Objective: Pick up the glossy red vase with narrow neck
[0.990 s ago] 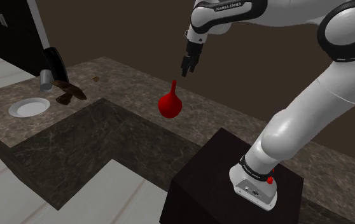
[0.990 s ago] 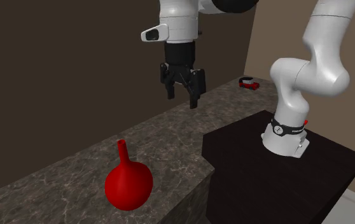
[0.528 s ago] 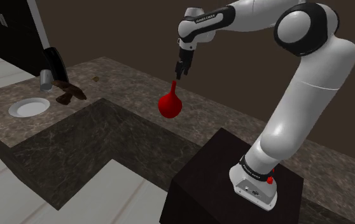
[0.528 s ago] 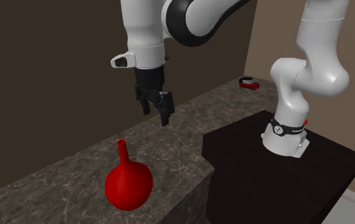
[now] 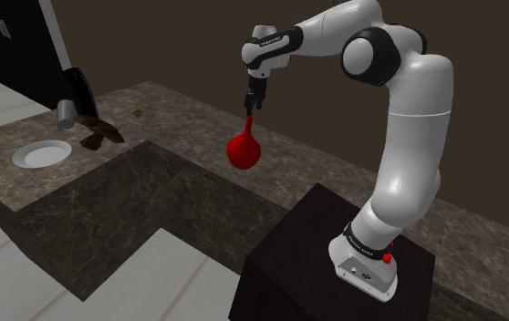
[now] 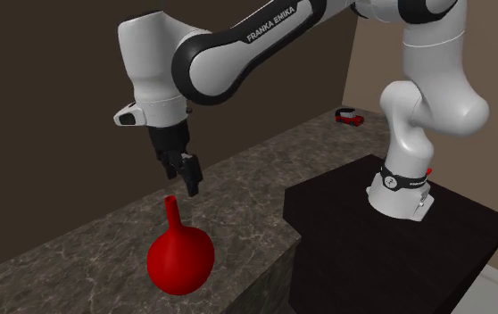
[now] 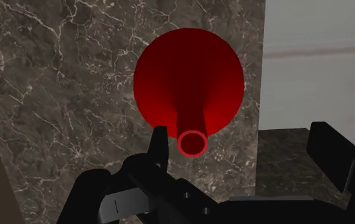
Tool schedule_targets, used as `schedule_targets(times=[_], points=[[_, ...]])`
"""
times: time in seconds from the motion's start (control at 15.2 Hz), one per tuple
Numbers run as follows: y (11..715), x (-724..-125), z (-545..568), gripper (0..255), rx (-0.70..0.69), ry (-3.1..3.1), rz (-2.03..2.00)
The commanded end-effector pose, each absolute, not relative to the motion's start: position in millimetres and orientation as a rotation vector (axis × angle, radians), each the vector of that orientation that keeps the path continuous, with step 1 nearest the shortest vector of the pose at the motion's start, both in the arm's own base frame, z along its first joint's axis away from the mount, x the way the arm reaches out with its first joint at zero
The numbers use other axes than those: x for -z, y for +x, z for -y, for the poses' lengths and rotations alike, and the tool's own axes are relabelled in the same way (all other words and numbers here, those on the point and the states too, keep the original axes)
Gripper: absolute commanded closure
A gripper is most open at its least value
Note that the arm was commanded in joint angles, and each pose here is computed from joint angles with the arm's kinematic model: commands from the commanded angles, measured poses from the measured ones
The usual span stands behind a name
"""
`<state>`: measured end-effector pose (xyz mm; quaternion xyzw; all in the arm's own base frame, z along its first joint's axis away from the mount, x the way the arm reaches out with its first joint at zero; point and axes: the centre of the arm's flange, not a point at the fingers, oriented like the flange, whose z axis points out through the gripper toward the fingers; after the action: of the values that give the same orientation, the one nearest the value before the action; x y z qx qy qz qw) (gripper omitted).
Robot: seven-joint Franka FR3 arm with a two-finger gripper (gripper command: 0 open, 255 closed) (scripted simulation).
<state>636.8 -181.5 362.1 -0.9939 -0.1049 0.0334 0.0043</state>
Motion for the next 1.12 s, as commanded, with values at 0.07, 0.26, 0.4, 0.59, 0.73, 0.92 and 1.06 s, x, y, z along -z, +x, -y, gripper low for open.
schedule_targets(times=[0.07, 0.26, 0.4, 0.59, 0.73, 0.92, 1.06], points=[[667, -339, 197, 0, -0.122, -3.122, 0.344], [672, -324, 199, 0, -0.125, -3.123, 0.346], [672, -314, 199, 0, -0.125, -3.123, 0.346], [672, -298, 199, 0, -0.125, -3.123, 0.346], [672, -295, 199, 0, -0.125, -3.123, 0.346], [671, -295, 199, 255, -0.125, -3.123, 0.346], [672, -295, 199, 255, -0.125, -3.123, 0.346]])
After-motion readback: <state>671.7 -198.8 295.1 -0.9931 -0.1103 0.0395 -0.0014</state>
